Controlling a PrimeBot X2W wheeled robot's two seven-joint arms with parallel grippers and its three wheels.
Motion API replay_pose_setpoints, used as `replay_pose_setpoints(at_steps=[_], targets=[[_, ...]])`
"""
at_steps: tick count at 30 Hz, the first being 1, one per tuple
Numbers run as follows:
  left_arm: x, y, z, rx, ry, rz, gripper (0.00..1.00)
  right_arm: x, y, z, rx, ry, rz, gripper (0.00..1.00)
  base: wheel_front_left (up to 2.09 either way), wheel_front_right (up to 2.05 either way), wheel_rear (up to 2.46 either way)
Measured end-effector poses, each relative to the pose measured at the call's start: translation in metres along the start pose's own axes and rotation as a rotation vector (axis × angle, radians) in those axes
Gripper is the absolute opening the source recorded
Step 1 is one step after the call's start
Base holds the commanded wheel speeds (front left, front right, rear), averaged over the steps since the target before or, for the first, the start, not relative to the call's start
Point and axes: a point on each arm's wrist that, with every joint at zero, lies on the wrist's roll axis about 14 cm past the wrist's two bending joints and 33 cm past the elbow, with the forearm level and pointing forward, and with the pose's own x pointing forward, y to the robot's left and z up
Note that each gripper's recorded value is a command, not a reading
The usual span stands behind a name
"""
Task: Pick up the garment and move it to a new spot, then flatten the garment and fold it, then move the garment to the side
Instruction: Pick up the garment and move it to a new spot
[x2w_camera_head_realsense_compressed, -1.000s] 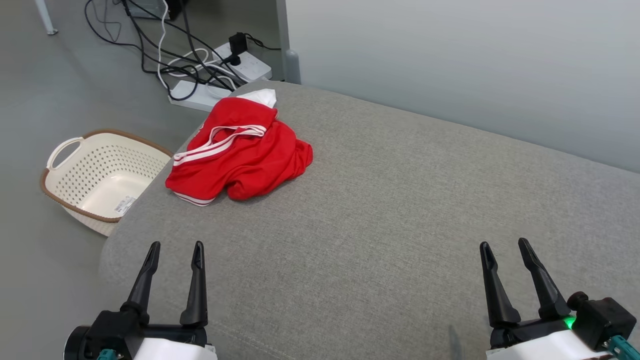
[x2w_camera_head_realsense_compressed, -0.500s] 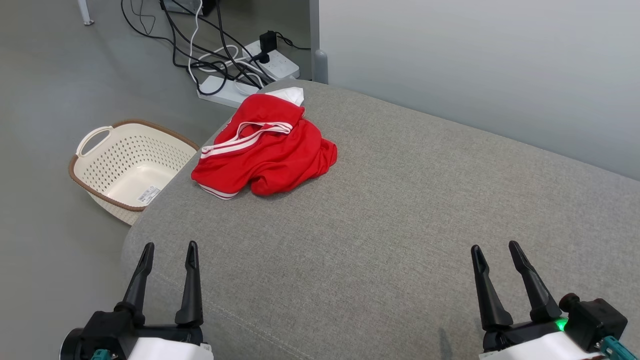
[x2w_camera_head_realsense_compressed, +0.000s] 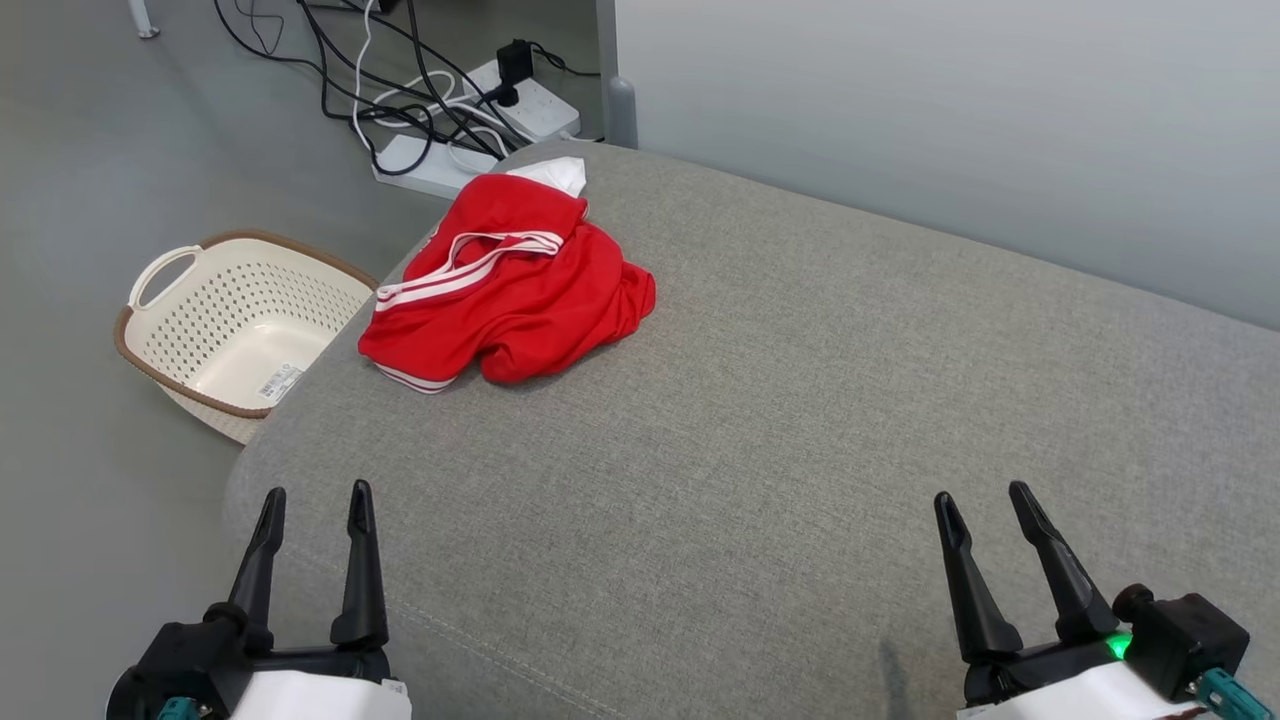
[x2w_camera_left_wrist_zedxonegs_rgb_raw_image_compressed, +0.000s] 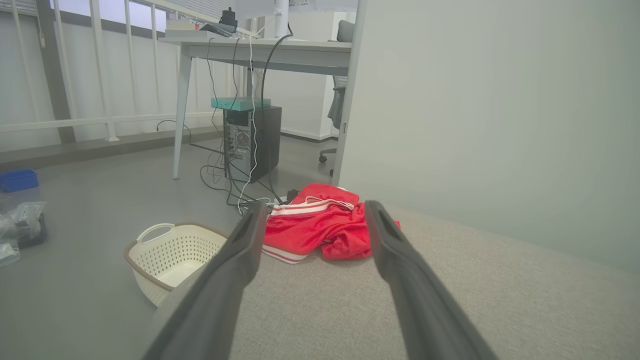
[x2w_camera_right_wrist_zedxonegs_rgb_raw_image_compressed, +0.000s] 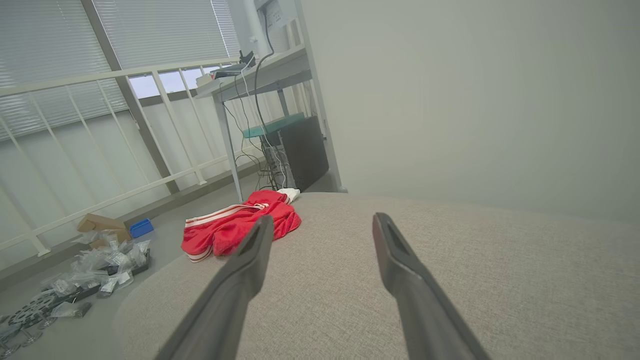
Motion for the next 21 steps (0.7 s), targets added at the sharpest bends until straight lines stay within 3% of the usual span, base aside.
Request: replay_pose_setpoints(at_steps=[11,21], targets=[[0.040,-0.013,-0.007,-0.037,0.023,0.023,1.00,0.011,-0.036,-0.011,-0.015,0.023,-0.016,1.00,0.00,0.00,0.00],[0.095,-0.048,-0.026,-0.054,0.051,-0.025,1.00,0.023,-0.073,-0.030,-0.025,0.055,-0.031,1.00,0.00,0.00,0.00]])
